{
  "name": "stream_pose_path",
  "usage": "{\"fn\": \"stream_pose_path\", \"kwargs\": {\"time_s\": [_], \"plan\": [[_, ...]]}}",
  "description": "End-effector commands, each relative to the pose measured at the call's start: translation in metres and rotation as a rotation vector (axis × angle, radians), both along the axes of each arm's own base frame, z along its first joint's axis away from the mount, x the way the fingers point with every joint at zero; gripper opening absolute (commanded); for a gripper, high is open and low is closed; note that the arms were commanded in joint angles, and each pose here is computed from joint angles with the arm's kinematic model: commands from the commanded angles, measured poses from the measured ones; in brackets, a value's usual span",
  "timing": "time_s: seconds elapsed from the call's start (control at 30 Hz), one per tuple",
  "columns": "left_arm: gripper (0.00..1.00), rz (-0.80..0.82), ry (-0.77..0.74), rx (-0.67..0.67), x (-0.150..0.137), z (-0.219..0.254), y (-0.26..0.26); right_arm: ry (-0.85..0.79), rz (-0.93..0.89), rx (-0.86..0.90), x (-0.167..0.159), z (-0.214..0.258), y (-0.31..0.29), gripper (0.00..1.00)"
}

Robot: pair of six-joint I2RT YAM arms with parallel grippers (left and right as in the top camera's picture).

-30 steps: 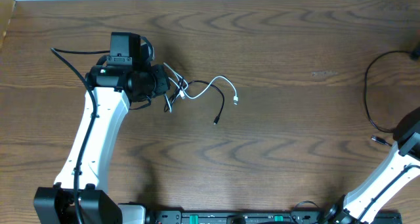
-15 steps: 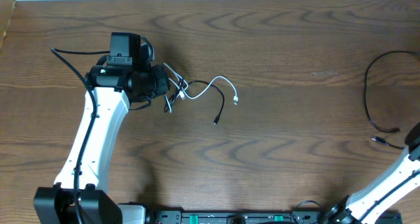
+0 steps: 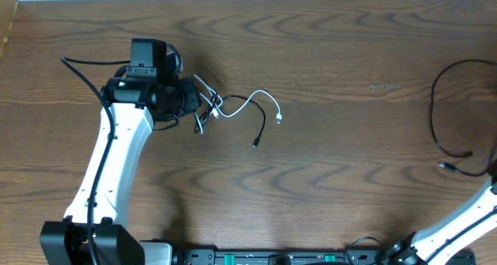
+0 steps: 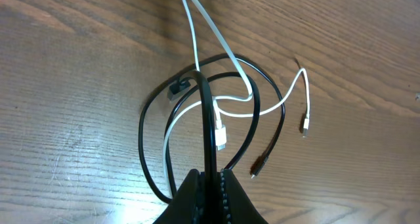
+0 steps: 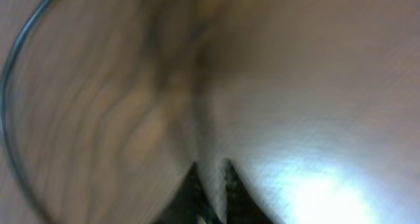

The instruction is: Untangle cables

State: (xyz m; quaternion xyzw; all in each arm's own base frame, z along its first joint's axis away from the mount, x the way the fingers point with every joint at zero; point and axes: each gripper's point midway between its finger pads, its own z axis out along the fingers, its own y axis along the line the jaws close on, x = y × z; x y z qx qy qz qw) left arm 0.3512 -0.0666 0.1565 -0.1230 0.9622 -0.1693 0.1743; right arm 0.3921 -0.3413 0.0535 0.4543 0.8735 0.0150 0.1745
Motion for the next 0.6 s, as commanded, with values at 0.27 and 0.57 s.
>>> {"fn": "stream_pose_path", "kwargs": {"time_s": [0.27, 0.57], "plan": [[0.08, -0.021, 0.017, -0.003, -0.004, -0.005, -0.002, -0.54, 0.512, 0.33, 0.085, 0.051, 0.109, 0.01], [0.08, -0.021, 0.023, -0.002, -0.005, -0.006, -0.002, 0.188, -0.171, 0.003, -0.029, -0.019, 0.015, 0.26]]}}
